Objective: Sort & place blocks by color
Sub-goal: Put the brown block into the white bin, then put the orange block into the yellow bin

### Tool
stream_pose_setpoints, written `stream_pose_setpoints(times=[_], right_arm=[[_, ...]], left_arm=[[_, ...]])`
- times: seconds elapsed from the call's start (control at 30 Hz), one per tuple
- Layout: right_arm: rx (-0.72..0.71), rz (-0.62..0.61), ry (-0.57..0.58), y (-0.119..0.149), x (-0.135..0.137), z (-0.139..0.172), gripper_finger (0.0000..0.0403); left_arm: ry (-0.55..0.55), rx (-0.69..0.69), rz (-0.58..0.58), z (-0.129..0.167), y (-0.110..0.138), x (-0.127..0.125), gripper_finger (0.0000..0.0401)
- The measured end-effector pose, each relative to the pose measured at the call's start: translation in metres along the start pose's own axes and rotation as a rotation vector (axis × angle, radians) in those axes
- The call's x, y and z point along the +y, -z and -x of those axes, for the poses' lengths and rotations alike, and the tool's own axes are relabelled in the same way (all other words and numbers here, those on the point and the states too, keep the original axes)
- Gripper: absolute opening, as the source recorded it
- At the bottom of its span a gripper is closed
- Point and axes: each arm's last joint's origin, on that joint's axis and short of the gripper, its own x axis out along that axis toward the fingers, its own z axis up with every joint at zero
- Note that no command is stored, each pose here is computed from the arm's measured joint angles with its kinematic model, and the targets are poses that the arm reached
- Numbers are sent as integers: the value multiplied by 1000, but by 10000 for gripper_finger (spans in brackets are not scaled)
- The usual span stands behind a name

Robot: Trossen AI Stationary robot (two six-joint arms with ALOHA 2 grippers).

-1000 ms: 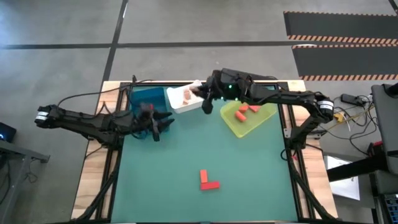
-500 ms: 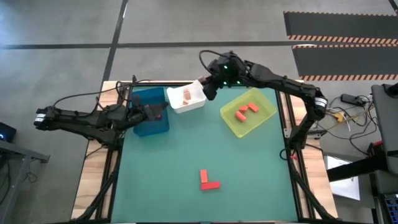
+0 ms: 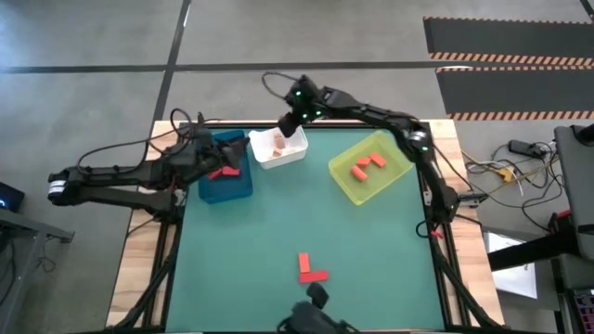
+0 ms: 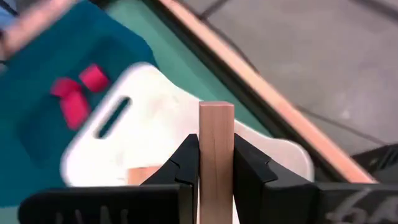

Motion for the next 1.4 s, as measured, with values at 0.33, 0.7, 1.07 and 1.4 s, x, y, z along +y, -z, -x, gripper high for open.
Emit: stream_pose_setpoints(times=[0.33,0.7,1.07,1.4], right_arm=[[219,-42,33,15,-2,-53,59],[227,-96,35,11,6,-47,193],[252,27,-51,-7,89,97,192],[287,131,-178,51,193,199,173]], left_arm=[[-25,-10,-119,-2,-1,5,171],[-17,6,-163,-2,2,7,171],[84,145,-151,-3,11,7,171],[161,535,197,-11,52,-4,171]])
